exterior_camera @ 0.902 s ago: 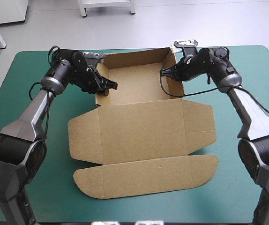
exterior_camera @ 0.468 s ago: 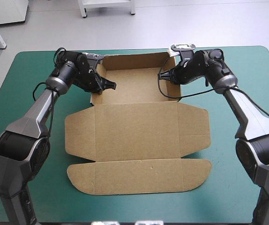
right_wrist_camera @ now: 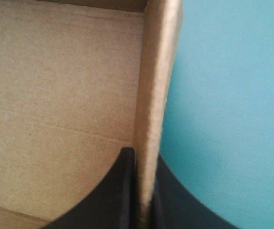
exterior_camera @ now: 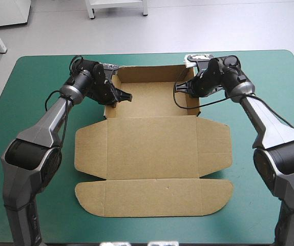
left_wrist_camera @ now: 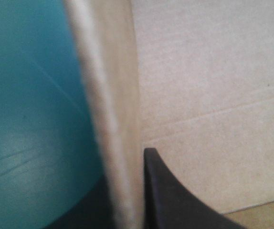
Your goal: Fold the box
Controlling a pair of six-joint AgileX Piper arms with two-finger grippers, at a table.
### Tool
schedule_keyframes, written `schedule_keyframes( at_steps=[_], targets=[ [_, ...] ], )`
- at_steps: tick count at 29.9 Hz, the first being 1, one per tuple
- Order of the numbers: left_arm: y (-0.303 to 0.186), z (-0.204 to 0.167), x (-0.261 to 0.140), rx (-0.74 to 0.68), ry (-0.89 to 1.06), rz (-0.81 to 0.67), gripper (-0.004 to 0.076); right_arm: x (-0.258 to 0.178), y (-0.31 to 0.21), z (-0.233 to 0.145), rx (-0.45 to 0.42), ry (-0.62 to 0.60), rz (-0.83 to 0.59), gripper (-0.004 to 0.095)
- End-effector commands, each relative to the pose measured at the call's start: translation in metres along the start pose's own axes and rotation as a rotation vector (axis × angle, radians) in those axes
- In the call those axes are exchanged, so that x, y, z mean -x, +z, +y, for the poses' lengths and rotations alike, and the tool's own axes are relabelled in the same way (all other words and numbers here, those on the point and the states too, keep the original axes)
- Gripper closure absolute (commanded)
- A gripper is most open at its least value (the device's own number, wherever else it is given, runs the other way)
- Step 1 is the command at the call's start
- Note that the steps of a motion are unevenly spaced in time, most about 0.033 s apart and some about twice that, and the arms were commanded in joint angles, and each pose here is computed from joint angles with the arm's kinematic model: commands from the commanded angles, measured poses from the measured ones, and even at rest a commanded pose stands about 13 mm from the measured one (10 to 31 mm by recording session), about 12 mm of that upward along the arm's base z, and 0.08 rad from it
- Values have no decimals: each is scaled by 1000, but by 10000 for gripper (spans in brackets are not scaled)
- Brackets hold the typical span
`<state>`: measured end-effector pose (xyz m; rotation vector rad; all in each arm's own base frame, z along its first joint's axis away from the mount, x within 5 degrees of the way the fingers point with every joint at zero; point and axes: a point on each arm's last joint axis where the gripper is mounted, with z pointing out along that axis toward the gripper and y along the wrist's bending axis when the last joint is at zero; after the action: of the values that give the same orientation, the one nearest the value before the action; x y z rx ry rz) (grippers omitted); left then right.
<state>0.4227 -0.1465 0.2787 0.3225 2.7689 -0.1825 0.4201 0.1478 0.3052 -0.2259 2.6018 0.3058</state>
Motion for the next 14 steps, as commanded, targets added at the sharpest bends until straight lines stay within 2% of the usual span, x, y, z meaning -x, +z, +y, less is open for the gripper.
schedule_keyframes(
  at_steps=[1, 14],
  targets=[
    [-31, -13, 11, -53, 34, -145, 733, 4, -17, 12, 44, -42, -23, 911],
    [5, -13, 14, -23, 30, -118, 733, -1, 13, 6, 5, -48, 51, 908]
  ],
)
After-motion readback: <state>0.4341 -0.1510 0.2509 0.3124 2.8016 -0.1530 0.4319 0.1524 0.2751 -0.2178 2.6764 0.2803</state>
